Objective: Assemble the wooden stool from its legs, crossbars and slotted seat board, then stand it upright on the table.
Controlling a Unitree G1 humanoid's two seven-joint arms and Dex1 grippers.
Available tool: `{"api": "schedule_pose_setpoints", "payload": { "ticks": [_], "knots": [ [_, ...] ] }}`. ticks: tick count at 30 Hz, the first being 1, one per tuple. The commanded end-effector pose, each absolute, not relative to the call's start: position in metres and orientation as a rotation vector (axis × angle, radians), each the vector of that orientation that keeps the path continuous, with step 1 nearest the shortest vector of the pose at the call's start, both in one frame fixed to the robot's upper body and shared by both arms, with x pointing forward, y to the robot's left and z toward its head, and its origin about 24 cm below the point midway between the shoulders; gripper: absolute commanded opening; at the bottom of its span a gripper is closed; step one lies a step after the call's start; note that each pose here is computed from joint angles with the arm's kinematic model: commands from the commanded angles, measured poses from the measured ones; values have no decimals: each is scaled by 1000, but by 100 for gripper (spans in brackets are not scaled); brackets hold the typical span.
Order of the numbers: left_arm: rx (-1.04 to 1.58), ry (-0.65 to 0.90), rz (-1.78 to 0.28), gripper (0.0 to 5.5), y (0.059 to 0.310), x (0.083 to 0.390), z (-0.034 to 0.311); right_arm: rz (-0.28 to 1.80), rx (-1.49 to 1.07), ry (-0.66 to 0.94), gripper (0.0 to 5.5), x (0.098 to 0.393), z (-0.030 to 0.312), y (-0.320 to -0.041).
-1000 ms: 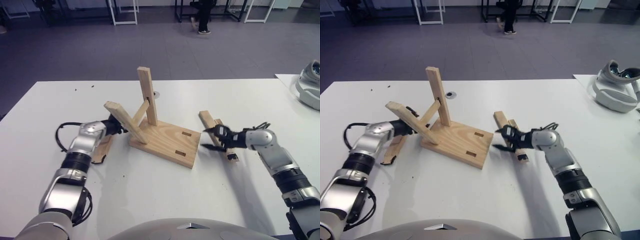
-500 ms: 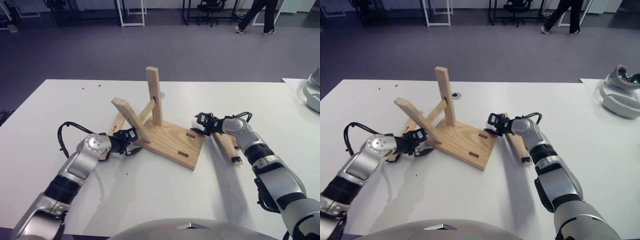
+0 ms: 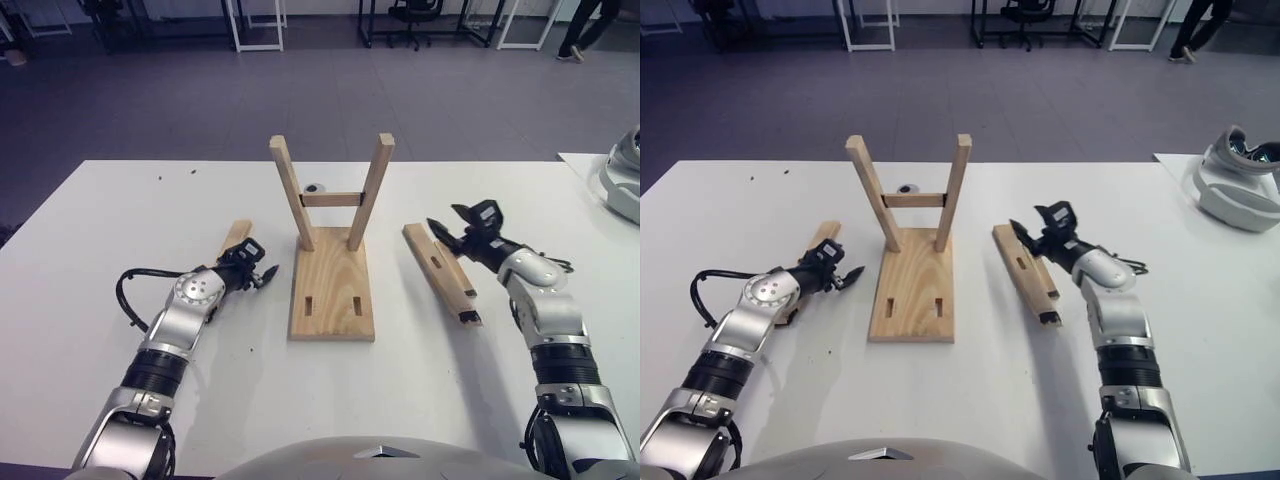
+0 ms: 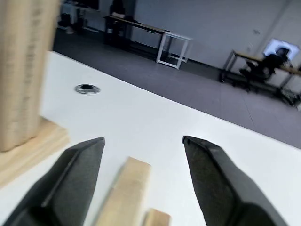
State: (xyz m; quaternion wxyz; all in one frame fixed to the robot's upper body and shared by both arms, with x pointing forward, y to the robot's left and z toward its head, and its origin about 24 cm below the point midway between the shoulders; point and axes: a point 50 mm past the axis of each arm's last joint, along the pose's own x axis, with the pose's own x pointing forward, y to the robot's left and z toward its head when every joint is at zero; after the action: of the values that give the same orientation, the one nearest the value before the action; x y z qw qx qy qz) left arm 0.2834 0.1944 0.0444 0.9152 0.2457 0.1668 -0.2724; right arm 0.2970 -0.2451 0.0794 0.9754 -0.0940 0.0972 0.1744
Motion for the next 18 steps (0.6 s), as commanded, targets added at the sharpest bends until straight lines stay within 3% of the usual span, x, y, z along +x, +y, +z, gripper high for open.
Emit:
{"api": "schedule_pose_setpoints", "payload": {
  "ticks": [1,7,18],
  "knots": [
    [446,282,-564,376,184,280,60,273,-171,399,311,282,51,-274],
    [450,314,-575,376,182,269,56,319,-105,493,311,265,26,-265],
    [431,341,-576,376,178,259,51,381,-56,506,311,252,21,-242]
  ]
}}
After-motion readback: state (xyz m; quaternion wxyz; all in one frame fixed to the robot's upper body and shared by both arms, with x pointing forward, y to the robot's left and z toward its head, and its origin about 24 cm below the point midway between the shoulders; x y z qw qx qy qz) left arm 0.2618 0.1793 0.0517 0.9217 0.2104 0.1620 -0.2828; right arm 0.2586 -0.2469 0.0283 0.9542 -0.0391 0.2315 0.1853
